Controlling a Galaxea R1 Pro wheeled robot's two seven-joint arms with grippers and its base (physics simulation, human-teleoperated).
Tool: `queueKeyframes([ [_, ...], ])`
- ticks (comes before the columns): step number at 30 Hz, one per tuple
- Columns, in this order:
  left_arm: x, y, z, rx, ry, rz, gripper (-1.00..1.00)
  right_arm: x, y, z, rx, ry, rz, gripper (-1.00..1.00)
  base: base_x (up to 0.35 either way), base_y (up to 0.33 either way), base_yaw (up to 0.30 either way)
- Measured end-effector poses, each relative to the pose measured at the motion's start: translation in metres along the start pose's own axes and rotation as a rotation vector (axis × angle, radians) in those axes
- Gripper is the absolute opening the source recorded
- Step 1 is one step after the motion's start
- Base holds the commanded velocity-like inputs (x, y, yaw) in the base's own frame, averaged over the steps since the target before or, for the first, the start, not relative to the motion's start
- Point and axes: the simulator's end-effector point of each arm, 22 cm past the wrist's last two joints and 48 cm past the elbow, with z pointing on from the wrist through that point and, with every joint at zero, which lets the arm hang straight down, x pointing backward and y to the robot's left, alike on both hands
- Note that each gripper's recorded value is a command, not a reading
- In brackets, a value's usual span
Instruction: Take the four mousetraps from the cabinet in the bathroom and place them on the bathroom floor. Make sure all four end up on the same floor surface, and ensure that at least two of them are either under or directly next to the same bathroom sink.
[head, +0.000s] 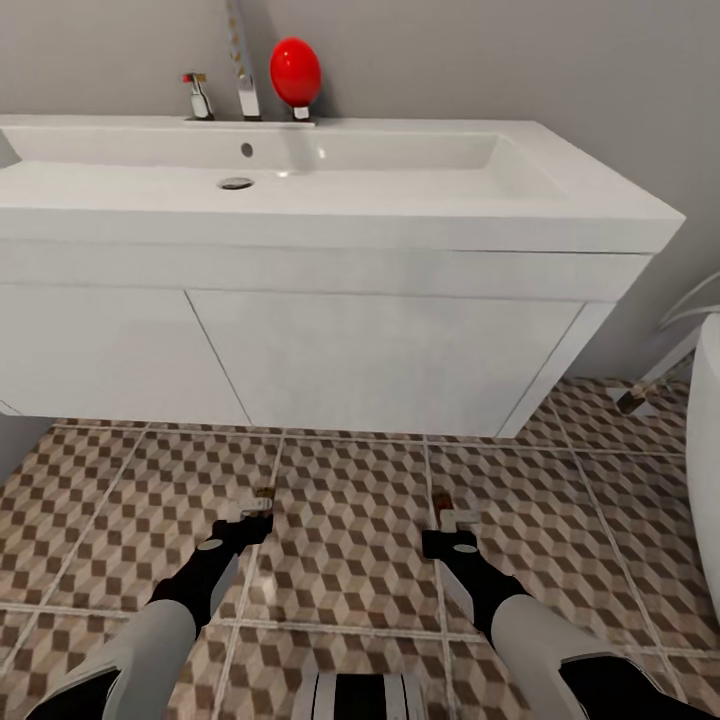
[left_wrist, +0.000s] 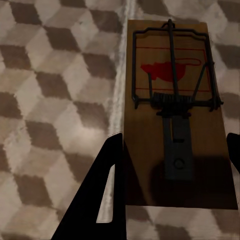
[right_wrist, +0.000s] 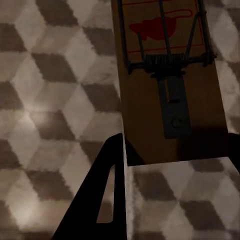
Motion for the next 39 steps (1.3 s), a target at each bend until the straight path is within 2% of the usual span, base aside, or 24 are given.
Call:
queueKeyframes([
  [21,0.051,0.001,0.023,-0.005,0.084,0.004,-1.00,0.049,0.002,0.026,0.000,0.085,0.000,-1.00,0.000,0.000,0.000],
  [39,0.051,0.001,0.023,-0.005,0.084,0.004,-1.00,0.048,0.002,0.026,-0.001,0.082,-0.002,-1.00,0.000,0.000,0.000],
])
